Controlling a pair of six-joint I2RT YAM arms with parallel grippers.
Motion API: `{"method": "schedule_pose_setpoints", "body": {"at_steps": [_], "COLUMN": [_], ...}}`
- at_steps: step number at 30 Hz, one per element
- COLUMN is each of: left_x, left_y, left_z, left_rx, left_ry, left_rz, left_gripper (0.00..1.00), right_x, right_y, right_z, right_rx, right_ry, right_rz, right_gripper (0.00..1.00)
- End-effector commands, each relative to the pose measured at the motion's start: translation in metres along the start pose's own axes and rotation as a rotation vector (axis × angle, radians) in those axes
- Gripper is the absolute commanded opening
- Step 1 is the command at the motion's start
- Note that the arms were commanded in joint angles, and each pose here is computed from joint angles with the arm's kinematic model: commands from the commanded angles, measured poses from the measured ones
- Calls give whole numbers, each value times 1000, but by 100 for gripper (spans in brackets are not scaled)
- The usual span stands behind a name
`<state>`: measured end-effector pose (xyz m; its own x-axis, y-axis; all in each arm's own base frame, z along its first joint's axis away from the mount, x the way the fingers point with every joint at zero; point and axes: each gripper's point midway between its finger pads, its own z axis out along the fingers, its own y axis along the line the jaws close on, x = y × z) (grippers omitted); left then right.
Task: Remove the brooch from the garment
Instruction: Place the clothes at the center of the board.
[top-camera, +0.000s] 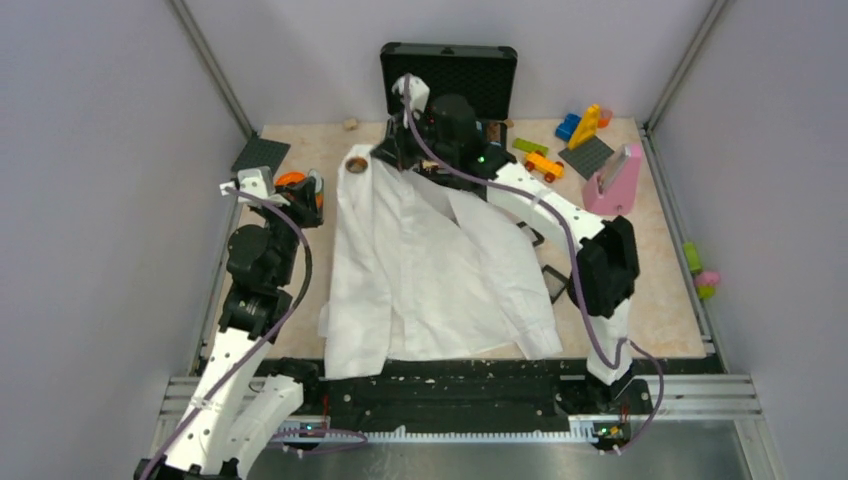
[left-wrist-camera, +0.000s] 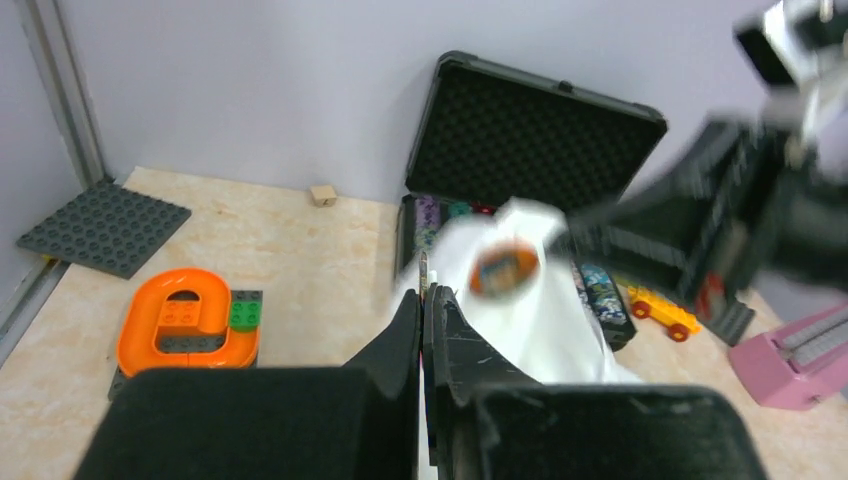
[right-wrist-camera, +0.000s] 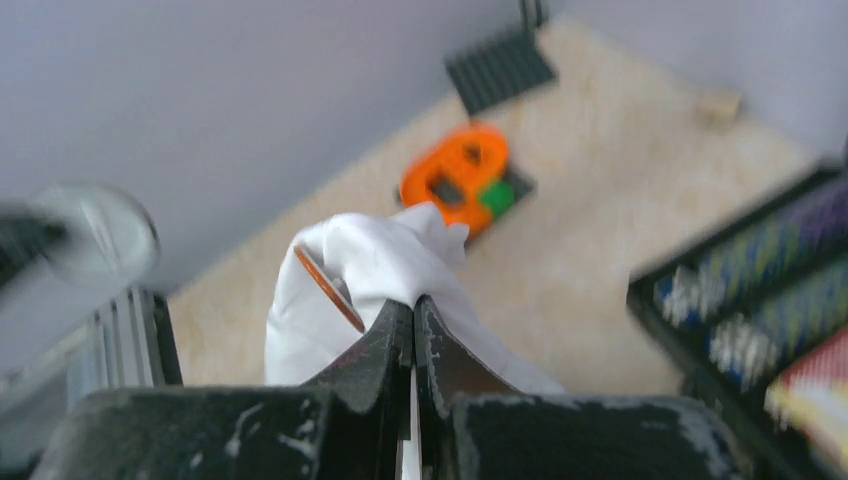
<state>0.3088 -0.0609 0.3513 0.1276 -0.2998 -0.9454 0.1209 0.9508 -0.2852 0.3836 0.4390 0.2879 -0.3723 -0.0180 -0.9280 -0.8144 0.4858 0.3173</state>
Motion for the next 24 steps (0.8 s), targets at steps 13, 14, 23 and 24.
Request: {"method": "schedule_pose_setpoints", "body": {"at_steps": [13, 14, 23, 24], "left_x": [-27, -25, 25, 31], "left_y": [-94, -98, -117, -120], "left_z": [-28, -30, -57, -60], "left_rx": [481, 501, 644, 668], "left_ry": [120, 131, 321, 337], "left_rz": [-164, -180, -370, -398], "left_gripper": [0, 0, 0, 0], "right_x": [-89, -78, 38, 35], "right_y": [54, 54, -7, -15], "right_z": [-12, -13, -37, -49], "right_rx": [-112, -110, 4, 14], "right_ry": [-131, -107, 115, 58], "right_rz": [-6, 2, 55, 54], "right_gripper": [0, 0, 68, 75]}}
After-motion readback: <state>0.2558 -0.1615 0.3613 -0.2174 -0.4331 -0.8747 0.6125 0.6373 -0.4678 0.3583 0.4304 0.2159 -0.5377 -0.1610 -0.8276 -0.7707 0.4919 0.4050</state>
